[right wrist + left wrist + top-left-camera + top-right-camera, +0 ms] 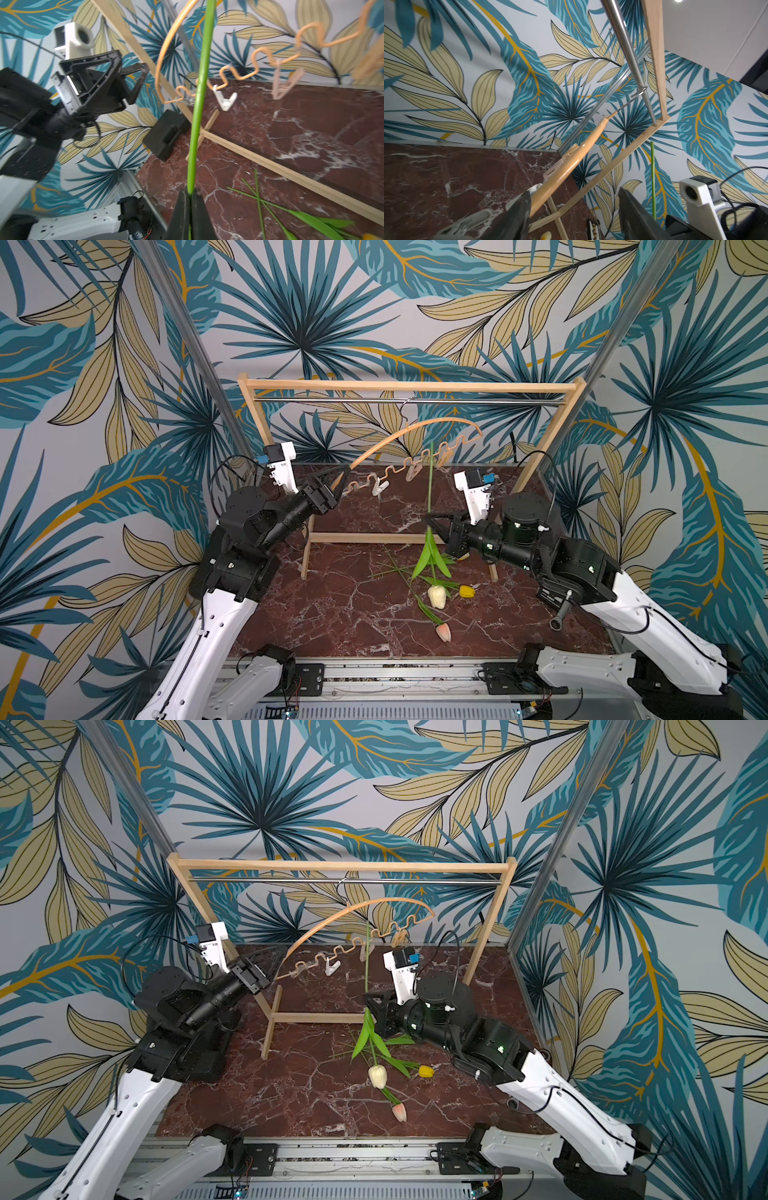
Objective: Dry the flowers on a clothes hanger
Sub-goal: Pick up the flower at the center of the board, then open the clamp at the hanger.
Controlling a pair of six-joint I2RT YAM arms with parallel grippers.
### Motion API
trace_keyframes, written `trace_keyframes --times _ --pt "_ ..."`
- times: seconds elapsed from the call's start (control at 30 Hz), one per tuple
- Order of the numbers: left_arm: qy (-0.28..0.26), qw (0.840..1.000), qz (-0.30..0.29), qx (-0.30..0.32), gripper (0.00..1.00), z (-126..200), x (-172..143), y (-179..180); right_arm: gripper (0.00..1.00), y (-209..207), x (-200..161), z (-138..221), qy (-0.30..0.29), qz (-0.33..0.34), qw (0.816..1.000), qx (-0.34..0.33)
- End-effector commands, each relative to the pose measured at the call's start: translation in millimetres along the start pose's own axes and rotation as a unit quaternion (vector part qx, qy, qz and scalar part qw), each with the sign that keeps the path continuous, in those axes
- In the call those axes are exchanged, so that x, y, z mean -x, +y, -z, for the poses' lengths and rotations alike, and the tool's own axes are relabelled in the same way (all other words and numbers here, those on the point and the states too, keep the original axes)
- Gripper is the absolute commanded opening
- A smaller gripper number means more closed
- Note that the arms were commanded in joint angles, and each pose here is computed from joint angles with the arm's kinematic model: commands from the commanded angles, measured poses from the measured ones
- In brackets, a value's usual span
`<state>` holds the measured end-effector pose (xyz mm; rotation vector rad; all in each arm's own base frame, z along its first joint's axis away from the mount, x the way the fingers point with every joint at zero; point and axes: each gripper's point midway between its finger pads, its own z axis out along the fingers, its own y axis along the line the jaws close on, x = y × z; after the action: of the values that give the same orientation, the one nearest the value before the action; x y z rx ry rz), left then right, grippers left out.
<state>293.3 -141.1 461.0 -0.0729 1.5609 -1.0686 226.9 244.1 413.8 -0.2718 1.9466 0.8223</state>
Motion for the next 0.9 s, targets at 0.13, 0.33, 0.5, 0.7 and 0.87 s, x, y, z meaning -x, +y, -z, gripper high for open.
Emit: trace_keyframes --times 0.13,0.33,0.5,0.7,0.87 --pt "-0.044 0.994 -0.029 0.094 0.67 23 22 22 0.01 -81 -11 15 -0.031 -0.043 0.986 -0.161" --pt "-0.025 0.983 -0.027 0.180 0.67 35 10 54 0.00 -126 -15 26 -0.062 -0.077 0.963 -0.251" --pt "0.020 0.983 -0.026 0.181 0.66 25 -12 68 0.00 -139 -20 25 -0.061 -0.086 0.957 -0.271" --pt "0.051 0.992 -0.030 0.114 0.69 -4 -30 64 0.00 -133 -22 6 -0.027 -0.070 0.965 -0.252" --pt "0.043 0.993 -0.045 0.103 0.70 -31 -33 81 0.00 -124 -15 -8 -0.013 -0.073 0.971 -0.228"
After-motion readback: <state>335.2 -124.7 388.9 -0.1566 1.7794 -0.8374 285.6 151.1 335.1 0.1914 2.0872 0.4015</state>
